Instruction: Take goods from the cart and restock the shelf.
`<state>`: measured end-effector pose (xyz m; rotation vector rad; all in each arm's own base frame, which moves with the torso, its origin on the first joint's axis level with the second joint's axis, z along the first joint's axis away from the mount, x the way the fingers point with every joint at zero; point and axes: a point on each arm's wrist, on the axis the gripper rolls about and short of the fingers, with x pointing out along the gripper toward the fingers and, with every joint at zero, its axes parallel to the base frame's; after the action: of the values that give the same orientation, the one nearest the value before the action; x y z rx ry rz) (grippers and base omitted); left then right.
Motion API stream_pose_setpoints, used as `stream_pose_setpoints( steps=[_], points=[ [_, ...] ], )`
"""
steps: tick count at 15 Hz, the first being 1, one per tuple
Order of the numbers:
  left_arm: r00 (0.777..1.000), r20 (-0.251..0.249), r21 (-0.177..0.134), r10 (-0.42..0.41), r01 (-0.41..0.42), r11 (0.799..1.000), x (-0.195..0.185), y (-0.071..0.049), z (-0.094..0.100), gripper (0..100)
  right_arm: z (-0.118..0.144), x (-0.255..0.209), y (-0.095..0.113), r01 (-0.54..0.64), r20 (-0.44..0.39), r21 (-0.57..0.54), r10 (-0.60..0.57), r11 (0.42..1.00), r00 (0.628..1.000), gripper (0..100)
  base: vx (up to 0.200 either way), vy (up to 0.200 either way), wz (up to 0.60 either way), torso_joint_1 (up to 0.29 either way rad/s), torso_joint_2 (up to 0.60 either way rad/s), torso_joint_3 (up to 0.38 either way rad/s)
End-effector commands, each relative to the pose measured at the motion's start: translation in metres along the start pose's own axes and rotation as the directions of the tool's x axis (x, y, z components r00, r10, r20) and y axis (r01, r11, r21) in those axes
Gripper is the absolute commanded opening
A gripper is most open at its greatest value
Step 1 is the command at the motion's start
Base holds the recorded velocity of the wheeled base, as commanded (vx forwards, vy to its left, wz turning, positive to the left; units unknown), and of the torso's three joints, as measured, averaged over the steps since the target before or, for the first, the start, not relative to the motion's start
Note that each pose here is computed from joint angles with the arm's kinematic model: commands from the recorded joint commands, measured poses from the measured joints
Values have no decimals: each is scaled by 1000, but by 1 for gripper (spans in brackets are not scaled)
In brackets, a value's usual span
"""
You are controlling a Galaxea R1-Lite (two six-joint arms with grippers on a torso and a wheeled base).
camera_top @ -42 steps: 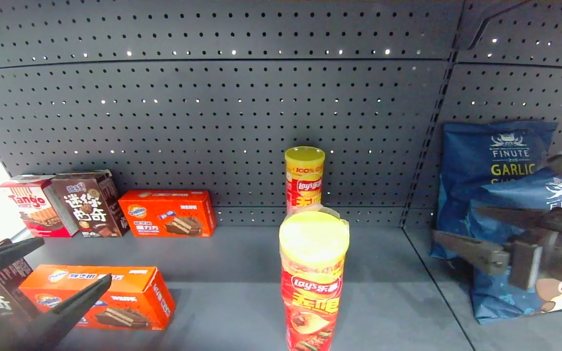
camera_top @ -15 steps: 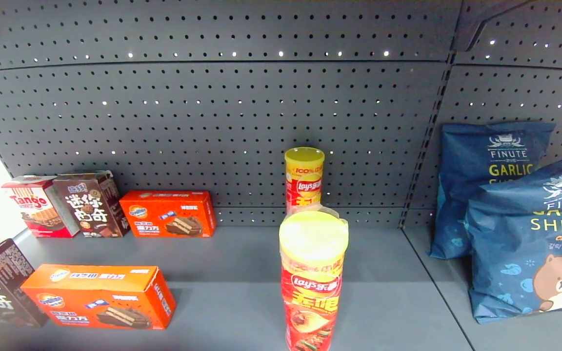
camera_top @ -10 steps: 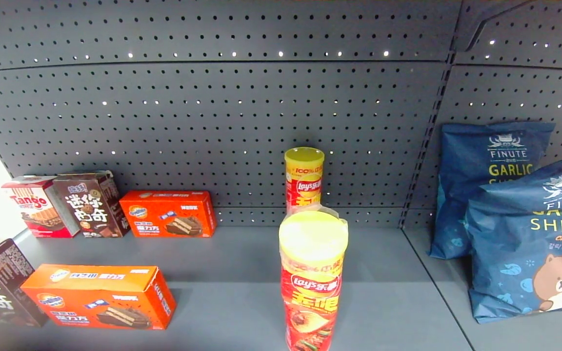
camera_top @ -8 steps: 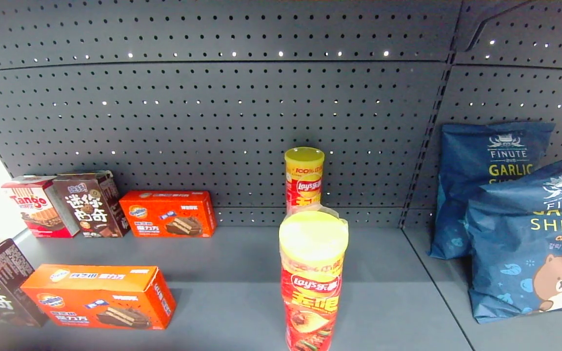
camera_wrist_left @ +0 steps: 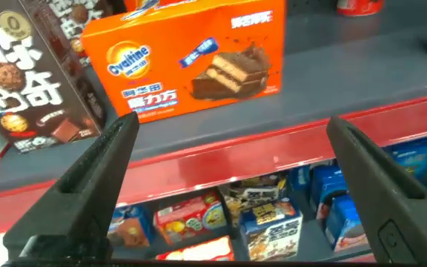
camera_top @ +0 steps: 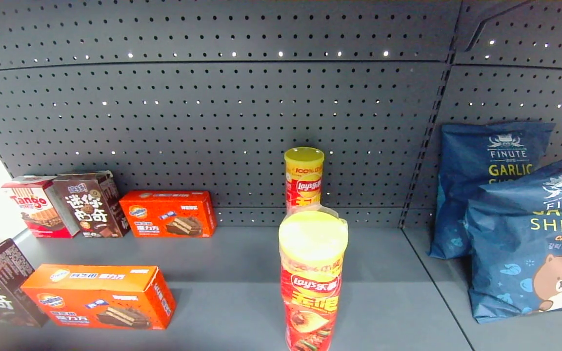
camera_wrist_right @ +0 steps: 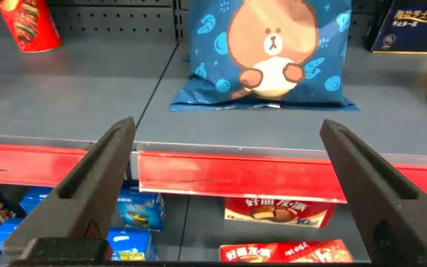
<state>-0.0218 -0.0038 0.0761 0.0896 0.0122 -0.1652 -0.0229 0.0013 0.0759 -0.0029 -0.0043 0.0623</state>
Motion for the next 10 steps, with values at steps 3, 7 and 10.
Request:
stream_pose_setpoints(
  steps=[3, 7, 10],
  points=[
    [1000, 16, -9, 5, -5, 1000, -1, 0, -1, 100, 0, 0, 0, -1, 0, 0, 1, 1000, 1000, 100, 0, 0, 0, 0, 0, 0],
    [1000, 17, -15, 7, -6, 1000, -1, 0, -1, 100, 0, 0, 0, -1, 0, 0, 1, 1000, 1000, 100, 0, 0, 0, 0, 0, 0],
    [1000, 17, -26, 13, -12, 1000, -1, 0, -1, 100, 0, 0, 0, -1, 0, 0, 1, 1000, 1000, 100, 0, 0, 0, 0, 0, 0]
  ],
)
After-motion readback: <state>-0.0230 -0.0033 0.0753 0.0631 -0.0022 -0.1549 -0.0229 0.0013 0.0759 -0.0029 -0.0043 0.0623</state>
